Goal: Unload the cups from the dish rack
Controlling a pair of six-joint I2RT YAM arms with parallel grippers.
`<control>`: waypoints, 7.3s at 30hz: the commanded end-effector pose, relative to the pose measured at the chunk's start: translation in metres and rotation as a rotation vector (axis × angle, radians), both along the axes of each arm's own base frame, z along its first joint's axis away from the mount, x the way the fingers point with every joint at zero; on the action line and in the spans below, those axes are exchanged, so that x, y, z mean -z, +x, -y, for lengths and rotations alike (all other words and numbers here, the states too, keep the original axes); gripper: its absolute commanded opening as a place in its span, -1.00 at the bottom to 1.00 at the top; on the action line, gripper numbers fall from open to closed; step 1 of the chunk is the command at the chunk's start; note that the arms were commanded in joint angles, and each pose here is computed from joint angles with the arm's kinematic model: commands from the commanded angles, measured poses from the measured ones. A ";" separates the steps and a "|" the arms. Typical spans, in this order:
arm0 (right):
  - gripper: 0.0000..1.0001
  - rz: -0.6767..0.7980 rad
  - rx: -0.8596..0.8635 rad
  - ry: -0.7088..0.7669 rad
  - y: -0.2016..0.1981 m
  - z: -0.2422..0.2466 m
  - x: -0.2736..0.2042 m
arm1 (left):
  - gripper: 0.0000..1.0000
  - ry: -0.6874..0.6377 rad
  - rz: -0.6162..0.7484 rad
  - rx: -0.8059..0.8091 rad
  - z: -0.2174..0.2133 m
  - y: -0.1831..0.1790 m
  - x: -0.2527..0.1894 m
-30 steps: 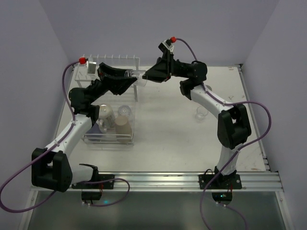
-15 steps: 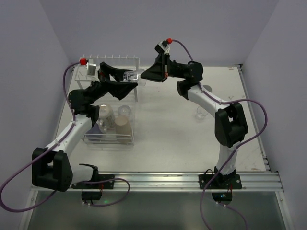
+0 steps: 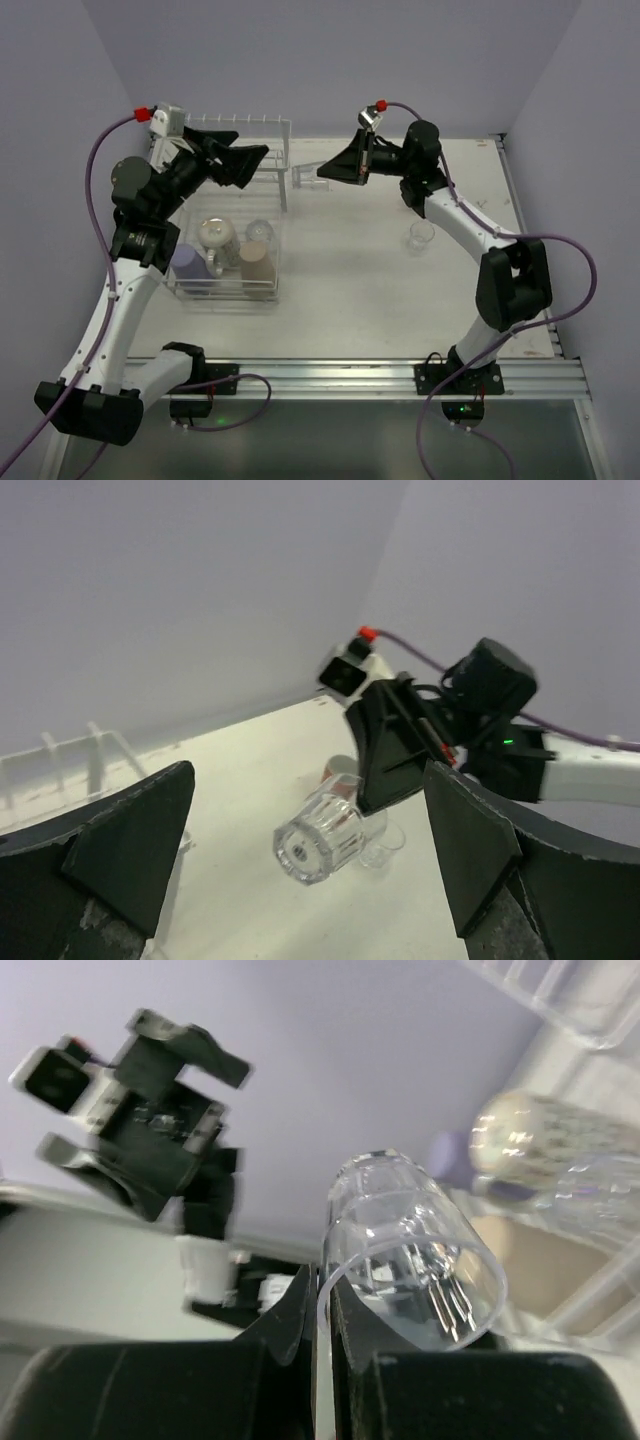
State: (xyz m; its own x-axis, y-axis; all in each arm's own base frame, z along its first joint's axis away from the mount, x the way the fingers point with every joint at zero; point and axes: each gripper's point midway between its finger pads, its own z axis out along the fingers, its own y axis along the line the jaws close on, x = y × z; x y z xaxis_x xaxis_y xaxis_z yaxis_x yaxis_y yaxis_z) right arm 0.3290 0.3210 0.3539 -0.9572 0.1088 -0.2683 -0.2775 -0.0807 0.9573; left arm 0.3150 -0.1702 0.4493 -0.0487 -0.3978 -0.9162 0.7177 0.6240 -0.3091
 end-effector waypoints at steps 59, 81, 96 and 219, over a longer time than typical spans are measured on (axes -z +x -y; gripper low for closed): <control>0.62 0.245 0.620 -1.501 0.004 0.168 0.154 | 0.80 0.482 -0.718 -0.356 -0.040 -0.055 0.239; 0.62 0.347 0.731 -1.362 -0.049 0.197 0.094 | 0.72 0.506 -0.784 -0.397 -0.031 -0.061 0.279; 0.63 0.338 0.701 -1.334 -0.051 0.189 0.103 | 0.58 0.504 -0.777 -0.405 -0.028 -0.055 0.287; -1.00 0.200 0.533 -0.939 0.074 0.104 0.108 | 0.80 0.548 -0.491 -0.428 -0.018 -0.006 0.202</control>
State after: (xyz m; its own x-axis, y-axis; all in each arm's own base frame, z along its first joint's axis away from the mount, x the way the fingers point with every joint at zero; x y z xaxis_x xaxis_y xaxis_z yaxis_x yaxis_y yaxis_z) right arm 0.3926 0.2535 0.3018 -0.7310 0.2341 -0.6410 -0.3862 0.6325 0.6714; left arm 0.3046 -0.1566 0.2325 -0.4738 -0.0065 -0.8806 0.2519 0.9572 -0.1426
